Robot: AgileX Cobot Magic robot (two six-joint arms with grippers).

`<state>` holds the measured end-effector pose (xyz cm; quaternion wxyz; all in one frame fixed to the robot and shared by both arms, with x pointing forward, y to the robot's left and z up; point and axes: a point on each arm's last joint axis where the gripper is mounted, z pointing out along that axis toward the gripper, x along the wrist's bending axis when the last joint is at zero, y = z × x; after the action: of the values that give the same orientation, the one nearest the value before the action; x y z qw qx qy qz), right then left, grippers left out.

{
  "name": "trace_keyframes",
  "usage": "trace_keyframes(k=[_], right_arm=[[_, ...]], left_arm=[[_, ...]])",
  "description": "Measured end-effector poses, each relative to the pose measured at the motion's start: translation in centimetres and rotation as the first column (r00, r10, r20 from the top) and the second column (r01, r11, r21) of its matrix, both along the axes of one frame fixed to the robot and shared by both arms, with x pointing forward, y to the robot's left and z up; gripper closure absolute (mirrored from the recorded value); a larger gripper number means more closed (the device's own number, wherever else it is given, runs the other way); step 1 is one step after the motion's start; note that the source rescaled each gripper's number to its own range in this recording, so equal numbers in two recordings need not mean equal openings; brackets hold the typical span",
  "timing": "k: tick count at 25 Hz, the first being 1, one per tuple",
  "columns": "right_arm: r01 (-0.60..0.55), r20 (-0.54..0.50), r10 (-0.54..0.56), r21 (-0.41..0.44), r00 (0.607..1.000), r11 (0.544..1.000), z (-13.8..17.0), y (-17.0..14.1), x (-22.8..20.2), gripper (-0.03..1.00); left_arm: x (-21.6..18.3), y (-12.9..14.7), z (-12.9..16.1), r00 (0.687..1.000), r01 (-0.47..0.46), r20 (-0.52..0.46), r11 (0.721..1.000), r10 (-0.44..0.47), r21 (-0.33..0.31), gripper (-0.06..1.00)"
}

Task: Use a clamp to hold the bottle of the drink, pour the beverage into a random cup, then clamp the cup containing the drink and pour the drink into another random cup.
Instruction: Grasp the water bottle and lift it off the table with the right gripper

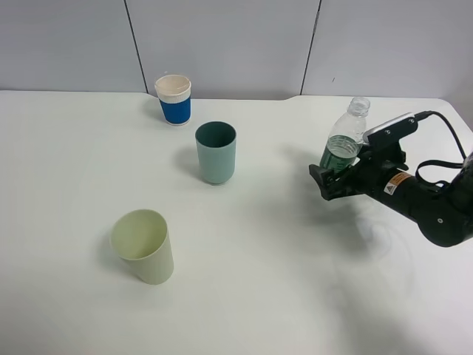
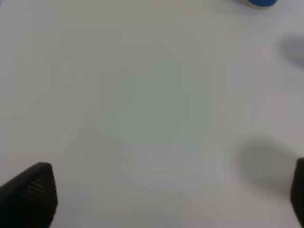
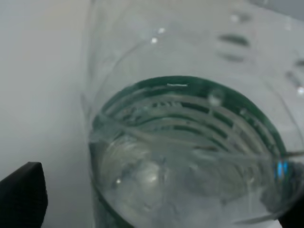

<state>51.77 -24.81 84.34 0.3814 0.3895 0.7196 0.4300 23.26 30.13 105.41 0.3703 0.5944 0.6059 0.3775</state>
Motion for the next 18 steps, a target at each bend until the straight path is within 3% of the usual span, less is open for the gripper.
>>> trace_keyframes(k=[14, 16, 18], right_arm=[[-0.054, 0.041, 0.055, -0.025, 0.998, 0.998, 0.36, 0.45, 0.74, 0.09], [-0.054, 0.041, 0.055, -0.025, 0.998, 0.998, 0.36, 0.45, 0.74, 0.16], [-0.053, 0.041, 0.054, -0.024, 0.998, 0.998, 0.36, 0.45, 0.74, 0.39]], left_arm=[[0.0, 0.0, 0.0, 1.0, 0.0, 0.0, 1.0, 0.0, 0.0, -0.06], [0.0, 0.0, 0.0, 1.0, 0.0, 0.0, 1.0, 0.0, 0.0, -0.06], [0.0, 0.0, 0.0, 1.0, 0.0, 0.0, 1.0, 0.0, 0.0, -0.06]])
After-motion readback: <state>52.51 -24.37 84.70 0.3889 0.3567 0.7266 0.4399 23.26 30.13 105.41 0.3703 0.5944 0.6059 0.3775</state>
